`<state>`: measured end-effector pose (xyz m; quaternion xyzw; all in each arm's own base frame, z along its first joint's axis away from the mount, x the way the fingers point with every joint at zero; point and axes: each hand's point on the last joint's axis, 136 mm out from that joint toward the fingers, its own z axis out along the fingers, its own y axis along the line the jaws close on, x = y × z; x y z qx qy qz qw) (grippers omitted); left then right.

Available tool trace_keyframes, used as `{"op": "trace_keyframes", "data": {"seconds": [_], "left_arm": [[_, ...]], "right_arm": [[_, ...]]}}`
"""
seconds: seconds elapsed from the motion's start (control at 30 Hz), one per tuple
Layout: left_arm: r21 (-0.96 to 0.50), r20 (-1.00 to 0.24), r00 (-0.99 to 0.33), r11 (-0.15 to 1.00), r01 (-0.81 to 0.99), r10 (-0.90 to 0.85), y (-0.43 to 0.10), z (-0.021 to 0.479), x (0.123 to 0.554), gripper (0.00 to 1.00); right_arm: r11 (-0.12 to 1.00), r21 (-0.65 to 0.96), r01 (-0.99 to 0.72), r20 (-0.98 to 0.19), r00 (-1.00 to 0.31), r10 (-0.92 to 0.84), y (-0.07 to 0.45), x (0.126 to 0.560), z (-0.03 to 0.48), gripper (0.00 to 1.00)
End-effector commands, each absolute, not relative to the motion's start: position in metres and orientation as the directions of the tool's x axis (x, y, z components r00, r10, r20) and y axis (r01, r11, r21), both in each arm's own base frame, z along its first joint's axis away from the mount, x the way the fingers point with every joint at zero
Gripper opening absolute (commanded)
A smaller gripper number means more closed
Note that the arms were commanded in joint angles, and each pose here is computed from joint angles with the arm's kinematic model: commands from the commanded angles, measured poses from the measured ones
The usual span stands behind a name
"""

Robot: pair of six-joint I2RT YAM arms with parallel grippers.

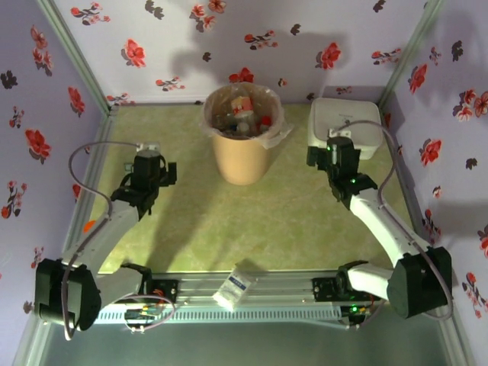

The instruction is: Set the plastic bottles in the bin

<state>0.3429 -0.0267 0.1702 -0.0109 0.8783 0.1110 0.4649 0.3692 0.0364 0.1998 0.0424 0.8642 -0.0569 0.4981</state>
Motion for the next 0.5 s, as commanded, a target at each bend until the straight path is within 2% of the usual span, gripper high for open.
{"op": "trace_keyframes", "data": {"seconds": [0.0, 0.23, 0.47], "left_arm": [[0.203, -0.881, -0.466, 0.955, -0.215, 0.082, -0.009, 0.18, 0.354, 1.0], [0.206, -0.897, -0.434, 0.947, -0.248, 0.081, 0.009, 0.138, 0.365, 1.0], [0.242, -0.91, -0.389, 0.948, -0.208, 0.146, 0.006, 0.12, 0.394, 1.0]], "right_arm": [[0.963, -0.11, 0.247, -0.902, -0.432, 0.008, 0.001, 0.366, 0.194, 1.0], [0.957, -0.124, 0.264, -0.898, -0.441, 0.006, -0.01, 0.374, 0.135, 1.0], [0.954, -0.153, 0.259, -0.912, -0.408, -0.036, -0.008, 0.391, 0.11, 1.0]]}}
